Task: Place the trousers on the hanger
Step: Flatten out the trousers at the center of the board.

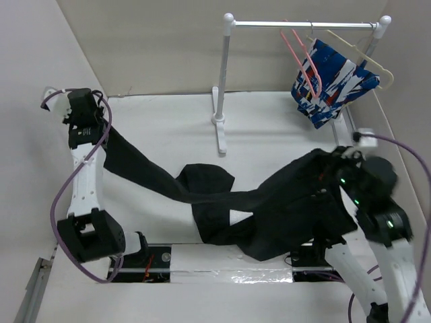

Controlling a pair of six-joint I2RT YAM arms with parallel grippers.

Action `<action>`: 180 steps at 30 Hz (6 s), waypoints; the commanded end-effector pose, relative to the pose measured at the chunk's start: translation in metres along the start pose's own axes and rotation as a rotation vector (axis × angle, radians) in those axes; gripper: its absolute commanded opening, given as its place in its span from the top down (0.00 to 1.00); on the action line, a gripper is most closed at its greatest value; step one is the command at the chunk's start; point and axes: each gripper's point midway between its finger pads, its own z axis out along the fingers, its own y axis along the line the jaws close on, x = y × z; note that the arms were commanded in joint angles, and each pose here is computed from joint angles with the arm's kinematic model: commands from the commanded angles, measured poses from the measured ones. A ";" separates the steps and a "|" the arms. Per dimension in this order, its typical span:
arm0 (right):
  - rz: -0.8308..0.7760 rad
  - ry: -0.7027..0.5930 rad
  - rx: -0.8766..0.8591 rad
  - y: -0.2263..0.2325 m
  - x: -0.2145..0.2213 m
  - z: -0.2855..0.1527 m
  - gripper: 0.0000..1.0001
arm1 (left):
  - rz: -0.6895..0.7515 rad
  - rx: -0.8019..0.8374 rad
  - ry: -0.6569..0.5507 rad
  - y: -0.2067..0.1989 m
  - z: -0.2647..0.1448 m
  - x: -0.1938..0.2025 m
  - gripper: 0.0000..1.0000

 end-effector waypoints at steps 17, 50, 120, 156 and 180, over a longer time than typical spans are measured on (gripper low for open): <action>0.269 0.096 0.778 -0.272 0.098 0.124 1.00 | 0.124 0.116 0.132 -0.088 0.097 0.136 1.00; -0.065 0.404 -0.041 -0.018 0.206 0.139 0.48 | 0.321 0.380 0.802 0.031 -0.179 0.417 0.41; 0.008 0.278 0.065 -0.060 0.157 0.146 1.00 | 0.229 0.262 0.198 0.041 -0.166 0.121 0.22; -0.026 0.378 -0.011 -0.026 0.214 0.117 0.67 | 0.378 -0.249 0.490 0.078 0.145 0.231 1.00; -0.051 0.405 -0.174 0.026 0.221 0.126 0.91 | 0.232 -0.266 0.422 0.099 0.008 0.161 0.26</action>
